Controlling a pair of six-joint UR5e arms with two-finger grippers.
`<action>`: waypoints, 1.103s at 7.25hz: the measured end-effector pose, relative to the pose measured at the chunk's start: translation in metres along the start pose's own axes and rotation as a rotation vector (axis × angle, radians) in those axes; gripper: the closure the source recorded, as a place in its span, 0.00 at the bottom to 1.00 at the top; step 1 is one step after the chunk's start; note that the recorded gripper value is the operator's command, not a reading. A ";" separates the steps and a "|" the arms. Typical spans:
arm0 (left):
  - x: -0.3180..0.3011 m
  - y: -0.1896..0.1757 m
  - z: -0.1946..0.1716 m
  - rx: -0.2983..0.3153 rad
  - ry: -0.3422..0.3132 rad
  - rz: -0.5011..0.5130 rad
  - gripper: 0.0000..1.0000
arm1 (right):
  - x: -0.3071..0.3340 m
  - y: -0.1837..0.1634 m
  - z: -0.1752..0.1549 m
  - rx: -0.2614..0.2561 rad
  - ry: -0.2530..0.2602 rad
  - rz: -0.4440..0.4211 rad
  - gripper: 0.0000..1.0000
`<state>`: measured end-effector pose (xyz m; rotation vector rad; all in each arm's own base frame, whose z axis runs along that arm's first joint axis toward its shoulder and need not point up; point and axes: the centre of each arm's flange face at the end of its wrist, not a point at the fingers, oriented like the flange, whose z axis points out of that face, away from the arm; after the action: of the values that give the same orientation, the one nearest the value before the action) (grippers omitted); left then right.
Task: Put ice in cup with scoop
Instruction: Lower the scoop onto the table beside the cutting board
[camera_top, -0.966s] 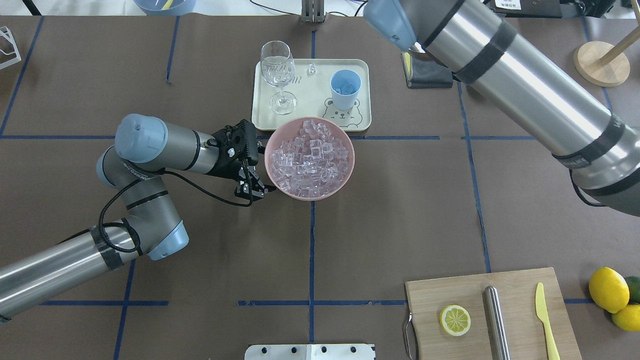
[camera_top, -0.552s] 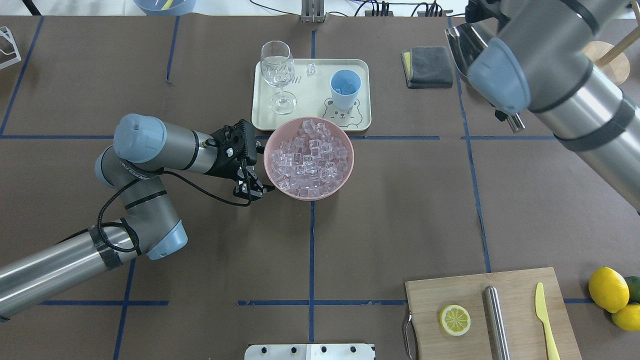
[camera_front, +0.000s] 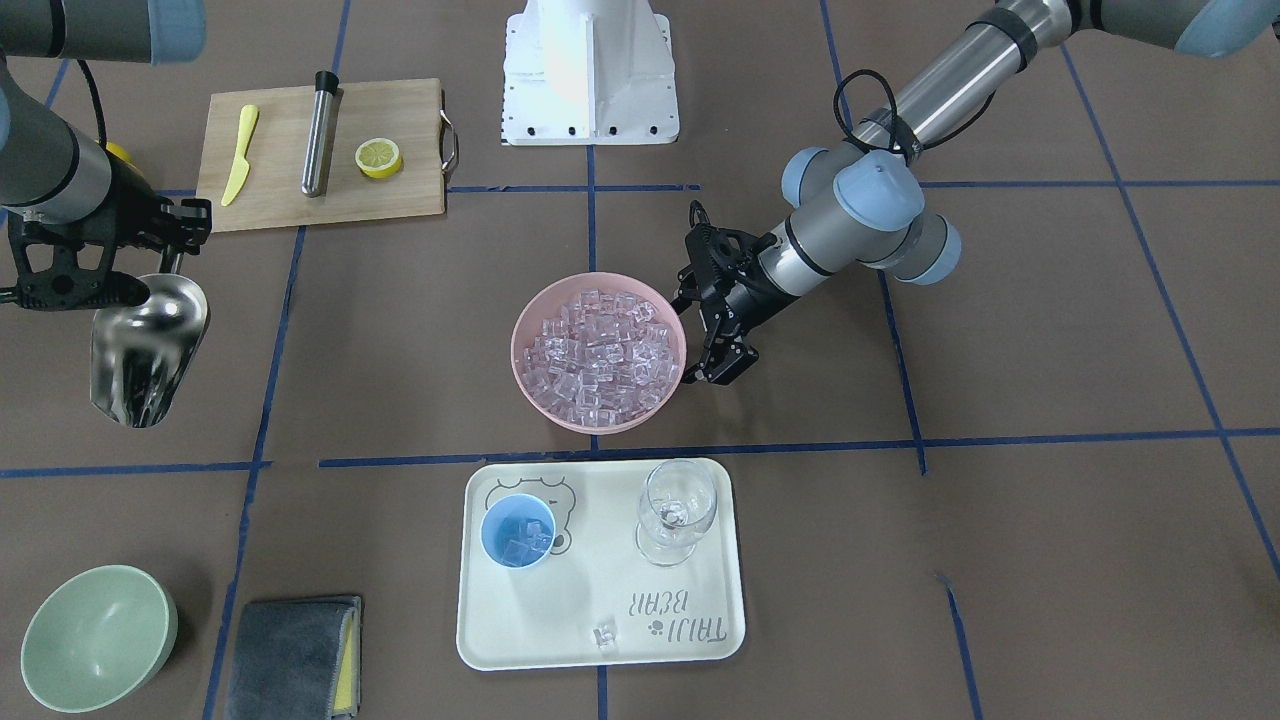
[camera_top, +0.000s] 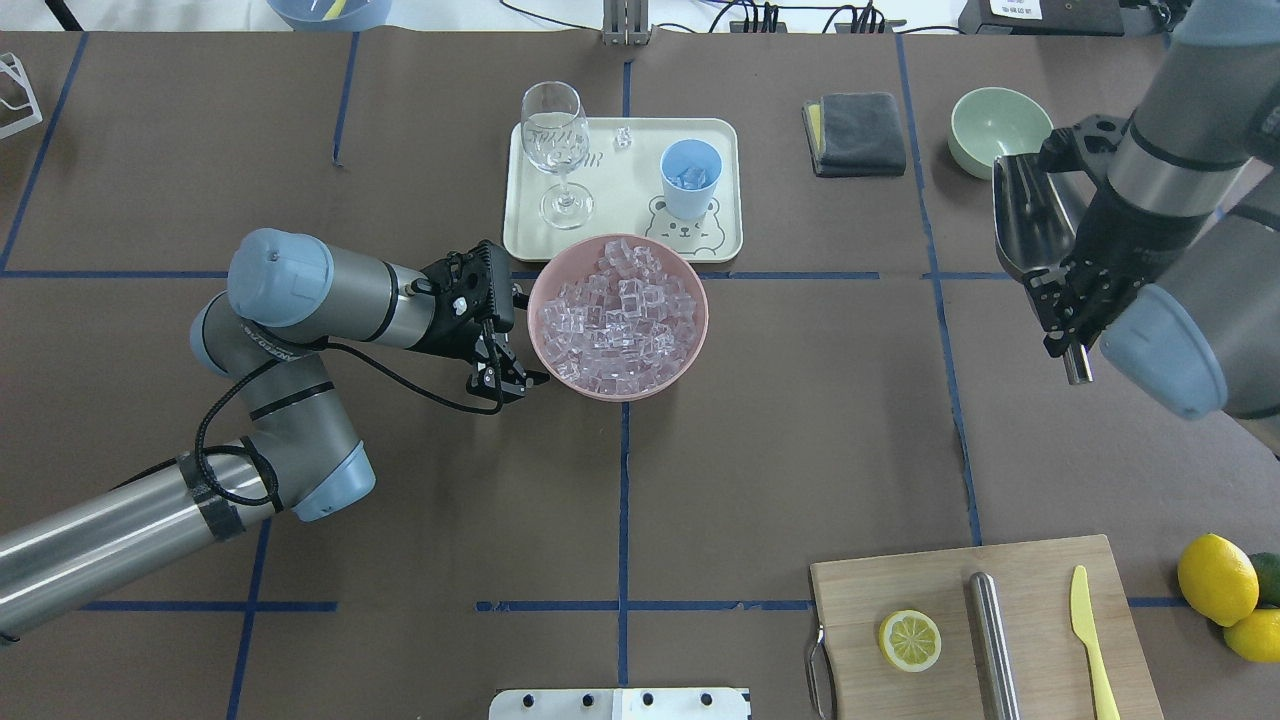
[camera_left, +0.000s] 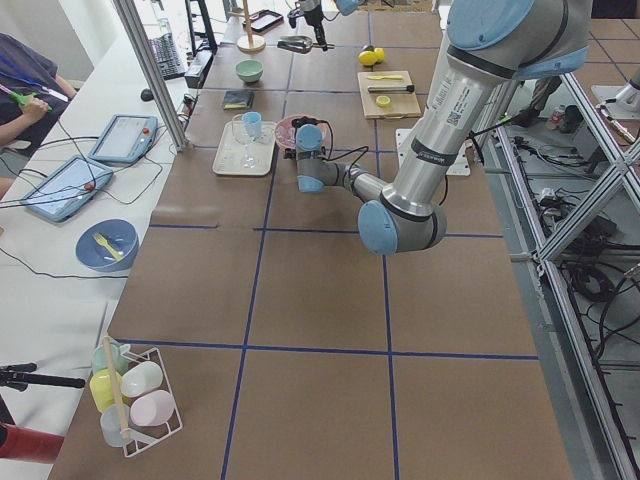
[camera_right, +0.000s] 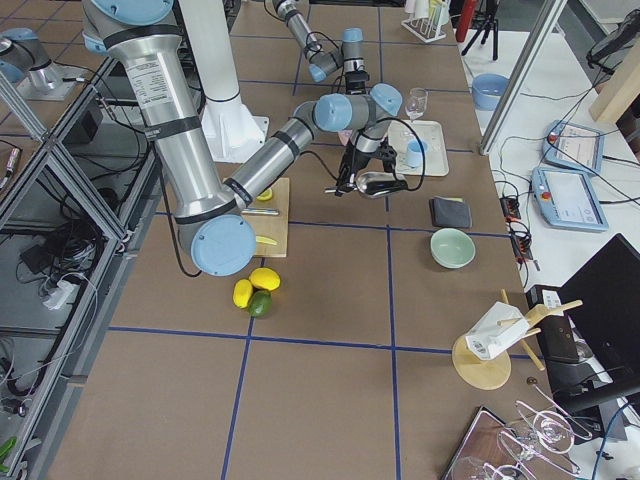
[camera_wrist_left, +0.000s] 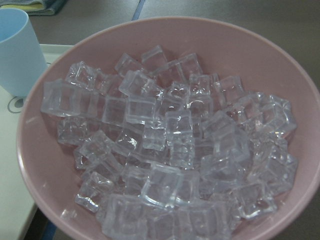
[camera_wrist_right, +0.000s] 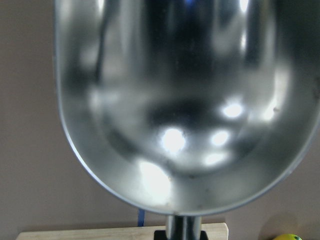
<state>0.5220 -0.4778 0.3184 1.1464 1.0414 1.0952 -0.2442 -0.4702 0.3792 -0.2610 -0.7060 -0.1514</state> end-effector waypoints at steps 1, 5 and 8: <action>0.000 0.001 0.000 -0.001 0.000 0.000 0.00 | 0.010 0.008 0.030 0.018 -0.017 0.012 1.00; 0.001 0.002 0.002 -0.006 0.001 -0.002 0.00 | 0.031 0.037 0.125 -0.008 0.017 0.049 1.00; 0.001 0.003 0.002 -0.008 0.002 -0.003 0.00 | 0.027 0.043 0.152 -0.051 0.043 0.085 1.00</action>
<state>0.5240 -0.4767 0.3212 1.1376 1.0387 1.0976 -0.3087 -0.3868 0.5002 -0.3351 -0.6478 -0.0939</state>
